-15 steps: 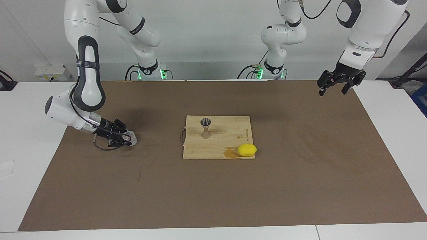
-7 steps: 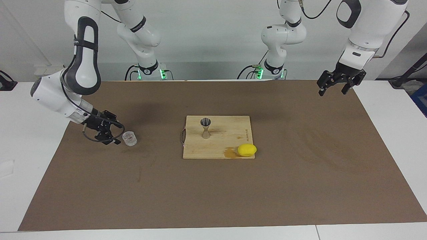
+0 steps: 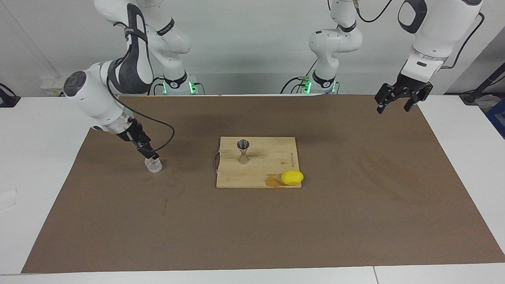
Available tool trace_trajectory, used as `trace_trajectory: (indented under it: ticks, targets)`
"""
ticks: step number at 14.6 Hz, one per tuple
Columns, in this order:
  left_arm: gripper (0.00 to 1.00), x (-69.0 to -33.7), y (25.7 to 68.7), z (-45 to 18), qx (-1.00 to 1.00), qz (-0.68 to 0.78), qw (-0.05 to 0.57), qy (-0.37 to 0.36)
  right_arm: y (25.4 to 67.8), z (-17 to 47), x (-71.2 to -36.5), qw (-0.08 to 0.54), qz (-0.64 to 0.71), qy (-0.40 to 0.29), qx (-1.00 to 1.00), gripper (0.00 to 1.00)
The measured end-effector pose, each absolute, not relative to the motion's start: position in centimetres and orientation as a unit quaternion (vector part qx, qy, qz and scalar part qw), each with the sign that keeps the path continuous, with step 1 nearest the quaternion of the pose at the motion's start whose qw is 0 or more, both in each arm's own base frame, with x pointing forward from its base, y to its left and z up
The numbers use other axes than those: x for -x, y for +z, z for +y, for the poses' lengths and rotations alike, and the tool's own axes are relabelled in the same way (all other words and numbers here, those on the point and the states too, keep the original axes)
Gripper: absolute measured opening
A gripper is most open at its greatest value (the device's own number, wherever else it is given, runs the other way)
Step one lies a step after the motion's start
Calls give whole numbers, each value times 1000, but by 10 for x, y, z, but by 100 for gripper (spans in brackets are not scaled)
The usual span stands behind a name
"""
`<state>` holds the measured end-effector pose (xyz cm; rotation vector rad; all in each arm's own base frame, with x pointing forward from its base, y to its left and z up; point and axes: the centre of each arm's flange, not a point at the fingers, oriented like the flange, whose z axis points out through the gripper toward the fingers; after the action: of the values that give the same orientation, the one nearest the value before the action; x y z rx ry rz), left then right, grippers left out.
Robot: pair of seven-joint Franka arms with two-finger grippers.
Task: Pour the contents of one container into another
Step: 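Open the right gripper to release the glass cup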
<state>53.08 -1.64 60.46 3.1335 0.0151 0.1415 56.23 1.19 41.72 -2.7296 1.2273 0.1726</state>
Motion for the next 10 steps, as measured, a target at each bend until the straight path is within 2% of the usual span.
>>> trace_trajectory:
  ticks: [5, 10]
  targets:
    - [100, -531, 605, -16, -999, 5, 2, 45, 457, 43, -553, 43, 201, 28, 978, 100]
    - [100, -531, 605, -16, -999, 5, 2, 45, 555, 63, -549, -4, 125, 7, 992, 100]
